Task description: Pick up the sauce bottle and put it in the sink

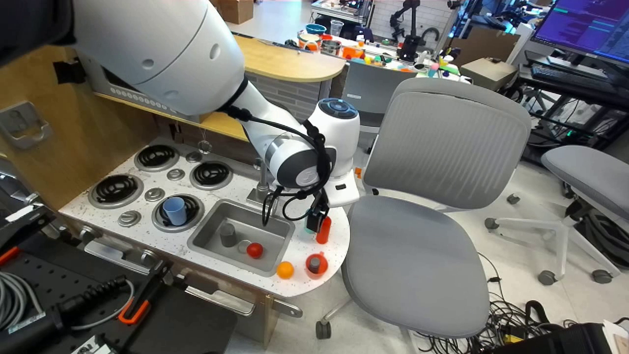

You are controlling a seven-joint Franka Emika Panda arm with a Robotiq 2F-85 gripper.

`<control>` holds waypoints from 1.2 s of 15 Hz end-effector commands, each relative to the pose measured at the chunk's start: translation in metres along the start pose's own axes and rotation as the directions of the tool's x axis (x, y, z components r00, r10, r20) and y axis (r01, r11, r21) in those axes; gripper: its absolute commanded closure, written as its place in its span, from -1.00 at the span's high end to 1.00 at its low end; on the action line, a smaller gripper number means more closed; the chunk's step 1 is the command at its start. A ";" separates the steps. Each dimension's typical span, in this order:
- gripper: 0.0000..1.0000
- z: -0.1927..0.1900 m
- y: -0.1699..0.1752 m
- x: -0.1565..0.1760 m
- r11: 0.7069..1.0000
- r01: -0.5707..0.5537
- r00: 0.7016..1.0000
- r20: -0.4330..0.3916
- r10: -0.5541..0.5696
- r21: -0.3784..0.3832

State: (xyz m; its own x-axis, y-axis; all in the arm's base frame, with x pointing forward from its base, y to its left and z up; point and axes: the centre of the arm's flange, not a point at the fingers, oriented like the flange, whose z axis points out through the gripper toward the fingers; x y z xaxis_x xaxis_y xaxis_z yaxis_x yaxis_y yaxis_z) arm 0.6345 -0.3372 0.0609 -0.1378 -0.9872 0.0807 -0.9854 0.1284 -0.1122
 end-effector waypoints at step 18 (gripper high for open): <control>-0.73 -0.106 0.045 -0.024 0.967 0.237 0.962 0.115 -0.247 0.089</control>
State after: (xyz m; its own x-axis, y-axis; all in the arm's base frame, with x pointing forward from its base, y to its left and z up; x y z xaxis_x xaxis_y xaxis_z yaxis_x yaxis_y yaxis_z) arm 0.6271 -0.3384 0.1216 0.0252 -0.9976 0.0644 -0.9902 -0.0338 -0.1352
